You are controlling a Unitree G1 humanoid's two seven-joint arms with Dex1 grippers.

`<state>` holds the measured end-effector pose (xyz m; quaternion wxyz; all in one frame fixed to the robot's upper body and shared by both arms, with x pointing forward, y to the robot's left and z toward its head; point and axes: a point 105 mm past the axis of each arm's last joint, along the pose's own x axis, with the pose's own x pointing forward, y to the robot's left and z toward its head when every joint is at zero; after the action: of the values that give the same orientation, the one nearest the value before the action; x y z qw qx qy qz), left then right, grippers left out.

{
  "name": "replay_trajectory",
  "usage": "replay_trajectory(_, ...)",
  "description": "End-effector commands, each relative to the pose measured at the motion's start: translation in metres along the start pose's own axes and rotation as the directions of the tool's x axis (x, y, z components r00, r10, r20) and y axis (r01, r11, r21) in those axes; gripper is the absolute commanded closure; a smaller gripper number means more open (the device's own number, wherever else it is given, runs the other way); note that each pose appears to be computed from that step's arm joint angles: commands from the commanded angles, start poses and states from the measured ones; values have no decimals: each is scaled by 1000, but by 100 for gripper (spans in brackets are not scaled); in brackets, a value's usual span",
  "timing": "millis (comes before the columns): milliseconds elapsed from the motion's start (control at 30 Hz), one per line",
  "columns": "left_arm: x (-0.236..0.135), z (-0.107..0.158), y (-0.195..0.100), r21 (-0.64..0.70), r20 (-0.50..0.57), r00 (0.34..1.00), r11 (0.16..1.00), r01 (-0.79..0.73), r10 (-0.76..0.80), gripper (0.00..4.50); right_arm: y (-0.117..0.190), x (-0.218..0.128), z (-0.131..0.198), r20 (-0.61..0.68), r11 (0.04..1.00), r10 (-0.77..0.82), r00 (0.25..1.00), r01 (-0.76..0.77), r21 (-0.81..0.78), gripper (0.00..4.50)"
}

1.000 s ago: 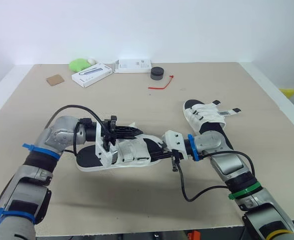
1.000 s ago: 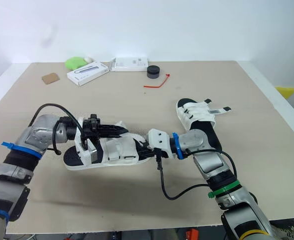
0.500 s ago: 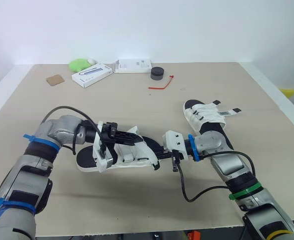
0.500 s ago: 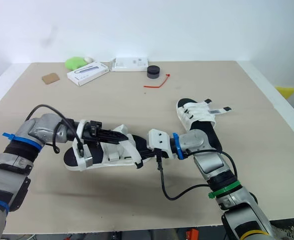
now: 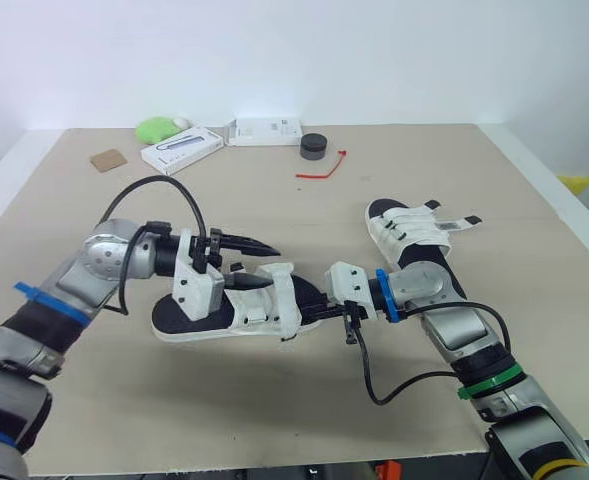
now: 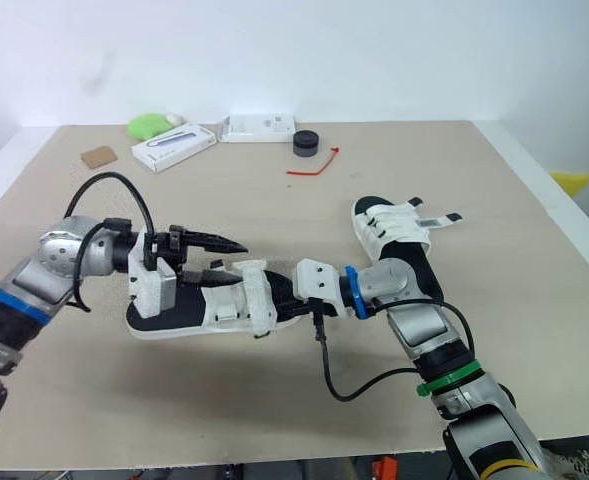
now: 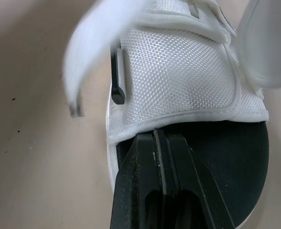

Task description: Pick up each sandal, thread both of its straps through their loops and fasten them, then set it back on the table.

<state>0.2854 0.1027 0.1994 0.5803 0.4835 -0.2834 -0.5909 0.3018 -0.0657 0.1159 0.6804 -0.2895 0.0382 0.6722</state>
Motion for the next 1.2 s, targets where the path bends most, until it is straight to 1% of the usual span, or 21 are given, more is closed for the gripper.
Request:
replay_trajectory(33,-13,13,12,-73,3,997,994,-79,80,225,6,4,-4,-12,999,41,999,-41,8,450)
replay_trajectory(100,-18,14,5,-127,-21,996,988,-89,87,225,6,5,-3,-10,999,43,999,-43,8,450)
replay_trajectory(133,-22,15,1,-194,-36,993,974,-120,116,225,6,6,-4,-8,999,48,999,-48,9,450)
replay_trajectory(200,-28,17,-3,-342,-57,983,921,-185,176,225,7,7,-4,-6,999,52,999,-52,11,450)
replay_trajectory(267,-30,22,-6,-480,-65,976,852,-211,206,225,6,7,-4,-5,999,54,999,-54,11,450)
replay_trajectory(333,-29,31,-14,-664,-60,974,720,-202,217,225,6,7,-4,-5,998,56,998,-56,11,450)
replay_trajectory(367,-28,38,-26,-775,-44,982,613,-151,186,225,6,8,-4,-4,998,57,998,-57,11,450)
replay_trajectory(433,-24,52,-48,-875,-2,992,480,-61,122,225,5,8,-4,-3,998,58,998,-58,11,450)
replay_trajectory(467,-24,57,-57,-903,8,996,429,-31,89,183,5,8,-3,-2,998,58,998,-58,11,450)
replay_trajectory(500,-23,61,-63,-917,12,997,398,-17,71,175,5,8,-3,-2,998,58,998,-58,11,450)
replay_trajectory(533,-23,63,-69,-933,19,999,359,-1,51,131,5,9,-3,-2,998,59,998,-59,11,450)
replay_trajectory(567,-23,68,-76,-949,37,999,313,27,24,108,5,9,-3,-1,998,60,998,-60,11,450)
replay_trajectory(600,-23,70,-82,-956,47,999,290,44,2,78,5,9,-3,-2,998,61,998,-61,11,450)
replay_trajectory(633,-22,72,-88,-971,59,998,232,61,-19,56,5,9,-3,-2,998,62,998,-62,11,450)
replay_trajectory(667,-21,72,-94,-980,57,998,191,63,-35,3,5,9,-4,-2,998,62,998,-62,11,450)
replay_trajectory(833,-9,49,-98,-992,-38,999,123,-35,-21,3,3,9,-2,-2,998,58,998,-58,8,450)
replay_trajectory(867,-7,45,-98,-991,-53,998,122,-49,-29,3,3,9,-2,-2,998,58,998,-58,8,450)
replay_trajectory(933,-1,46,-101,-989,-38,997,144,-29,-60,3,3,9,-2,-2,998,58,998,-58,7,450)
replay_trajectory(1000,5,46,-101,-992,-28,998,123,-21,-54,3,2,8,-2,-5,998,55,998,-55,7,450)
replay_trajectory(1067,8,45,-102,-992,-24,998,128,-16,-63,3,2,7,-2,-7,999,54,999,-54,7,450)
replay_trajectory(1200,22,35,-105,-994,-30,998,110,-24,-57,3,2,5,-3,-12,999,47,999,-47,9,450)
